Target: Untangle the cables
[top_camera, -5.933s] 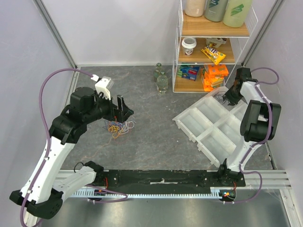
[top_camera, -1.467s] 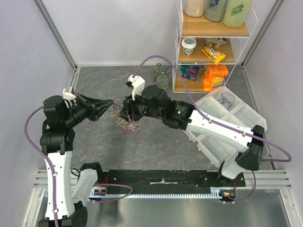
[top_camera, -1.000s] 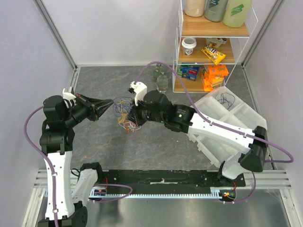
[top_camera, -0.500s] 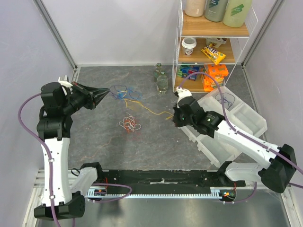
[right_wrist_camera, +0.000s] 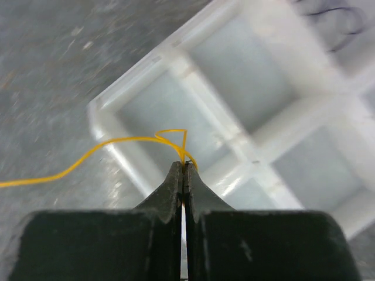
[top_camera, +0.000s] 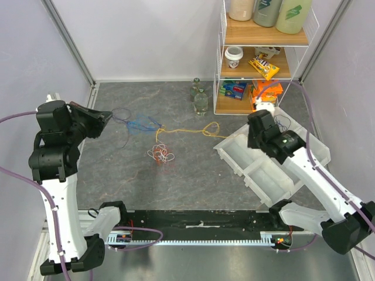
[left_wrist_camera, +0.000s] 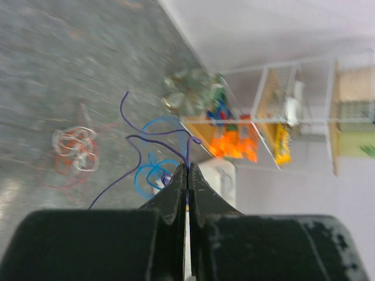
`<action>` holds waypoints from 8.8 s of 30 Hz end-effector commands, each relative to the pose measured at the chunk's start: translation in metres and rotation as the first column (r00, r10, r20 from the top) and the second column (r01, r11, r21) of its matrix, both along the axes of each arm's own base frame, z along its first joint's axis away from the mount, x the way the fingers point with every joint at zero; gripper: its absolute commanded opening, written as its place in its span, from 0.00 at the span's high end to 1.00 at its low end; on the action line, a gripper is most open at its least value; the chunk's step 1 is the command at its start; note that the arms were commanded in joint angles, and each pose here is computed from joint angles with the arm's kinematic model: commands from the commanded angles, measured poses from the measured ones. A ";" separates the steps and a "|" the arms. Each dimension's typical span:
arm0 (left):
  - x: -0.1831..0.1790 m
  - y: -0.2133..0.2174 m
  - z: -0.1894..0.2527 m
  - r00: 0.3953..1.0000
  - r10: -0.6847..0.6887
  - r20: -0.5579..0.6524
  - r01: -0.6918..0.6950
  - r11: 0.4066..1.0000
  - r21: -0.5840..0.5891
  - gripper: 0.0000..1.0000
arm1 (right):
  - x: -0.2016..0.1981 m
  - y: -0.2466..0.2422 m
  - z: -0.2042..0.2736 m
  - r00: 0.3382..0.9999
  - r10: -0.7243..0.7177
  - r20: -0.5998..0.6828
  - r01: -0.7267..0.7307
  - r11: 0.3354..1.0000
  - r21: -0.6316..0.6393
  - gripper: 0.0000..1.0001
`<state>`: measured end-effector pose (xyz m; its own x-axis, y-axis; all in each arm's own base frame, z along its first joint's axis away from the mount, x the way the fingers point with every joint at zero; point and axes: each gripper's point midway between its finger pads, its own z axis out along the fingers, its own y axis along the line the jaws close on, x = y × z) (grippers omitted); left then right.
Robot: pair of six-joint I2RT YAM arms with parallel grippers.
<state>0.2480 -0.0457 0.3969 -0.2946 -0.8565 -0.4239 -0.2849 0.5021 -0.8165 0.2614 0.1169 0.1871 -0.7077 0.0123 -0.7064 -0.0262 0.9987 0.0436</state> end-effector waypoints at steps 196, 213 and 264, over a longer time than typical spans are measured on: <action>-0.027 0.014 -0.193 0.903 0.063 -0.424 0.034 0.976 0.216 0.98 | 0.010 -0.091 0.447 0.513 -0.362 0.779 0.065 0.921 0.385 1.00; -0.024 0.013 -0.196 0.904 0.048 -0.426 0.054 0.973 0.224 0.98 | 0.050 -0.086 0.372 0.632 -0.359 0.687 0.178 0.930 0.322 1.00; -0.044 0.008 -0.189 0.910 0.021 -0.413 0.068 0.977 0.200 0.98 | 0.103 -0.138 -0.007 0.898 -0.430 0.090 0.431 0.821 -0.375 1.00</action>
<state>0.2100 -0.0350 0.1958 -0.5102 -0.7527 -0.4161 -0.5820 0.6584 -0.4774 0.3674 0.0006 0.1835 -0.6659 0.0411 -0.7449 0.3276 0.9132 -0.2425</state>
